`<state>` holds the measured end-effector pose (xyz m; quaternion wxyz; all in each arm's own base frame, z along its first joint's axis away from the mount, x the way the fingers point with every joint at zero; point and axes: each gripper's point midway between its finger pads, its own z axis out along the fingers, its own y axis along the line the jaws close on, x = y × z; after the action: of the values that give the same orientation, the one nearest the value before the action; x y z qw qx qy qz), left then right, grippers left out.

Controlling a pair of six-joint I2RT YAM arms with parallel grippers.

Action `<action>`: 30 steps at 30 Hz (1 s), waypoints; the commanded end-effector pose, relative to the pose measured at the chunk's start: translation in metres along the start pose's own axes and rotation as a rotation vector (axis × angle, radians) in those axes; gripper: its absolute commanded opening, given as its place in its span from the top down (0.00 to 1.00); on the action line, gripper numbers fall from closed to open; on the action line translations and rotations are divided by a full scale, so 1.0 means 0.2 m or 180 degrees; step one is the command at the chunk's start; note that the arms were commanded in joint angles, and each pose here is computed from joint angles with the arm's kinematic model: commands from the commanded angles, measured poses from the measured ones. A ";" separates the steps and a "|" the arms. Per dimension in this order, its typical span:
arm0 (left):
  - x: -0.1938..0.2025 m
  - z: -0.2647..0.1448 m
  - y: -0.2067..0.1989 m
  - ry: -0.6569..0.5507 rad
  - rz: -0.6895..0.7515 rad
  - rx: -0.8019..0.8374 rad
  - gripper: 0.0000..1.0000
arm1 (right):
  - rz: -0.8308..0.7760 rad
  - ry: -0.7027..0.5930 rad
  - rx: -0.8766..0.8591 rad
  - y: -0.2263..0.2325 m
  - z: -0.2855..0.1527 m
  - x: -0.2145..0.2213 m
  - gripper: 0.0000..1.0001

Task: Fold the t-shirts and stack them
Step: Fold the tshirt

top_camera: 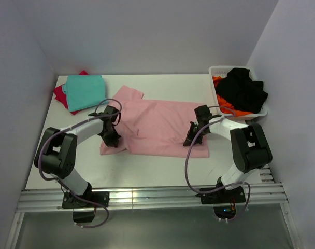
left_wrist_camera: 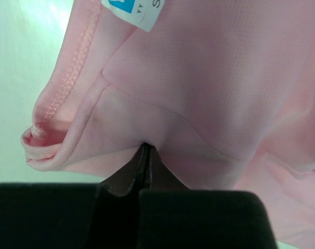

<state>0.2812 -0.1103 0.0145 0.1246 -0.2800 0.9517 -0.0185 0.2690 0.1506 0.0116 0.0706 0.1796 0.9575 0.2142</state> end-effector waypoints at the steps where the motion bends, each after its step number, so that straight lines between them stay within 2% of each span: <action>1: 0.28 -0.02 0.22 0.0379 0.0050 -0.0521 1.00 | -0.0024 0.0042 0.0551 -0.21 -0.05 0.12 1.00; 8: 0.38 -0.19 0.32 0.0340 0.0030 -0.0476 1.00 | -0.0074 0.0134 0.0716 -0.33 -0.16 0.28 1.00; 11: 0.34 -0.32 0.31 0.0217 -0.0036 -0.0404 1.00 | -0.0139 0.0069 0.0569 -0.29 -0.23 0.30 1.00; 13: 0.24 -0.46 0.24 0.0002 -0.0078 -0.0218 0.99 | -0.0116 -0.0068 0.0428 -0.20 -0.31 0.26 1.00; 14: 0.22 -0.52 0.26 -0.0039 -0.0084 -0.0312 0.97 | -0.0142 -0.0092 0.0288 -0.15 -0.35 0.25 1.00; 16: 0.06 -0.69 0.15 -0.0381 -0.0123 -0.0114 0.92 | -0.0152 -0.0251 0.0245 -0.06 -0.46 0.17 0.71; 17: 0.01 -0.74 0.12 -0.0470 -0.0112 -0.0075 0.85 | -0.0138 -0.0331 0.0198 -0.01 -0.50 0.14 0.59; 18: -0.09 -0.85 0.02 -0.0651 -0.0130 0.0132 0.81 | -0.0157 -0.0486 0.0034 0.10 -0.59 0.06 0.35; 20: -0.20 -0.88 -0.08 -0.0840 0.0031 0.0228 0.70 | -0.0182 -0.0538 -0.0139 0.21 -0.66 0.01 0.23; 21: -0.31 -0.95 -0.22 -0.1025 0.0049 0.0527 0.66 | -0.0248 -0.0605 -0.0325 0.32 -0.73 -0.03 0.22; 22: -0.37 -0.89 -0.26 -0.1021 0.0188 0.0488 0.63 | -0.0288 -0.0621 -0.0370 0.35 -0.76 -0.05 0.22; 23: -0.42 -0.88 -0.33 -0.0977 0.0222 0.0611 0.52 | -0.0339 -0.0652 -0.0412 0.40 -0.79 -0.08 0.22; 24: -0.56 -0.93 -0.42 -0.1125 0.0215 0.0837 0.48 | -0.0378 -0.0671 -0.0399 0.40 -0.80 -0.09 0.22; 25: -0.62 -0.81 -0.47 -0.0990 0.0247 0.0816 0.35 | -0.0392 -0.0654 -0.0374 0.40 -0.80 -0.09 0.22; 26: -0.65 -0.79 -0.54 -0.0859 0.0263 0.0990 0.28 | -0.0404 -0.0660 -0.0358 0.40 -0.80 -0.10 0.22; 27: -0.75 -0.82 -0.62 -0.0962 0.0314 0.1180 0.24 | -0.0418 -0.0659 -0.0323 0.39 -0.80 -0.10 0.22; 28: -0.82 -0.67 -0.64 -0.0830 0.0294 0.1115 0.21 | -0.0411 -0.0643 -0.0291 0.38 -0.81 -0.09 0.23; 29: -0.86 -0.64 -0.68 -0.0785 0.0302 0.1215 0.16 | -0.0409 -0.0645 -0.0280 0.37 -0.81 -0.08 0.23; 30: -0.91 -0.67 -0.77 -0.0765 0.0391 0.1462 0.14 | -0.0402 -0.0657 -0.0266 0.36 -0.81 -0.08 0.23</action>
<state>0.4330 -0.1325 0.2024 0.2921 -0.2488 0.9158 -0.1187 0.2854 0.1471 0.1961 0.2145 0.1414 0.9347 0.2458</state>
